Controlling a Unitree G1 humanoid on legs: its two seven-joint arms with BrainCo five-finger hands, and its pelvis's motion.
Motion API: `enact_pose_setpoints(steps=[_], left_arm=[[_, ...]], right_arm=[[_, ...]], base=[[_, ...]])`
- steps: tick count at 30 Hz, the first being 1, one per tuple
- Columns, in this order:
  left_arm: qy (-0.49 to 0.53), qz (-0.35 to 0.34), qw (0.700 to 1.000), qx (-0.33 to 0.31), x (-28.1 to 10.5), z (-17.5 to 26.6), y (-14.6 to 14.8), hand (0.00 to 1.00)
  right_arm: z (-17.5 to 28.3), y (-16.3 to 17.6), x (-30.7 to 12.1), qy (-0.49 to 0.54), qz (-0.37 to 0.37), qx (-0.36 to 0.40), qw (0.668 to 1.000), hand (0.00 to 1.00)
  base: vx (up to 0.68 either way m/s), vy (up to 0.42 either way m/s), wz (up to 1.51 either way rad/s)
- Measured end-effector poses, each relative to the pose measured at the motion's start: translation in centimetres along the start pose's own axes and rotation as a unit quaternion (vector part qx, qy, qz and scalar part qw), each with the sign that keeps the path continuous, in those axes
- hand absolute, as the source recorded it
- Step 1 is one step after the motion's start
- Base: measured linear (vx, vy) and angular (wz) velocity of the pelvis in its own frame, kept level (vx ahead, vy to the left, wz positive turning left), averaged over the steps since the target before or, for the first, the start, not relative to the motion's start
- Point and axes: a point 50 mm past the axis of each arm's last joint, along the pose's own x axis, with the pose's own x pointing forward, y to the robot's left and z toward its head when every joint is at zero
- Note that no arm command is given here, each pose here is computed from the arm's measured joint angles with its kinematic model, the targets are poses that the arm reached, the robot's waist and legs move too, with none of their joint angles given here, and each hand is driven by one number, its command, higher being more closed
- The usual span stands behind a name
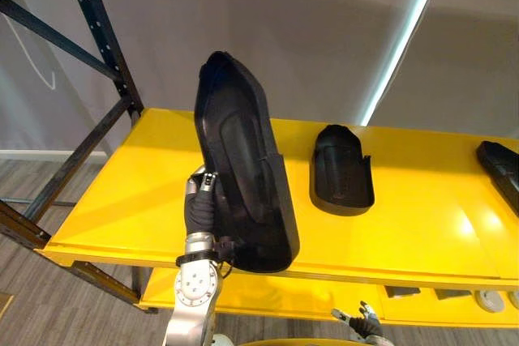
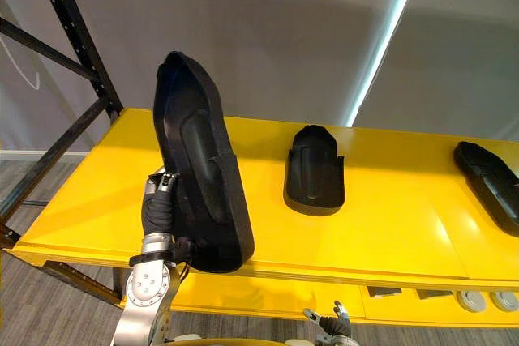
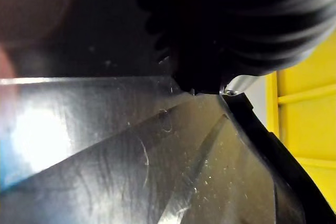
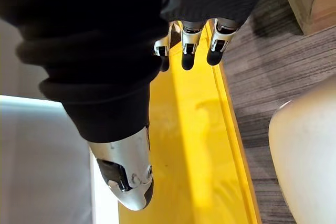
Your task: Walk over and take plastic housings, then place them on the shelf
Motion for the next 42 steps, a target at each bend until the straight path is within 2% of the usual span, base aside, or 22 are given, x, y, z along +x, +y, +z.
enact_pose_setpoints(steps=[8,16,21,33,41,42], left_arm=[[0.022,-0.005,0.999,0.049,0.1,-1.2,0.7,1.00],[0.002,0.030,0.990,0.140,3.5,-0.9,3.5,1.00],[0.003,0.050,0.987,0.155,5.1,-1.0,4.1,1.00],[0.136,0.055,0.968,0.204,6.9,-6.6,5.5,1.00],[0.160,0.070,0.954,0.243,8.5,-7.2,7.0,1.00],[0.160,0.073,0.954,0.243,8.7,-7.1,7.2,0.00]], right_arm=[[-0.8,-0.2,-0.2,0.012,0.000,-0.005,1.000,0.00],[-1.1,-0.5,-0.3,0.016,0.008,-0.012,1.000,0.00],[-1.2,-0.4,-0.3,0.019,0.018,-0.017,1.000,0.00],[-0.7,-0.5,0.0,0.016,0.027,-0.037,0.999,0.00],[-0.7,-0.5,0.1,0.015,0.027,-0.040,0.999,0.00],[-0.7,-0.6,0.1,0.015,0.027,-0.042,0.999,0.00]], base=[[-0.04,0.071,-0.16],[0.00,0.001,0.00],[0.00,0.000,0.00],[-0.02,-0.013,-0.03],[-0.01,-0.001,-0.08],[-0.01,0.010,-0.14]])
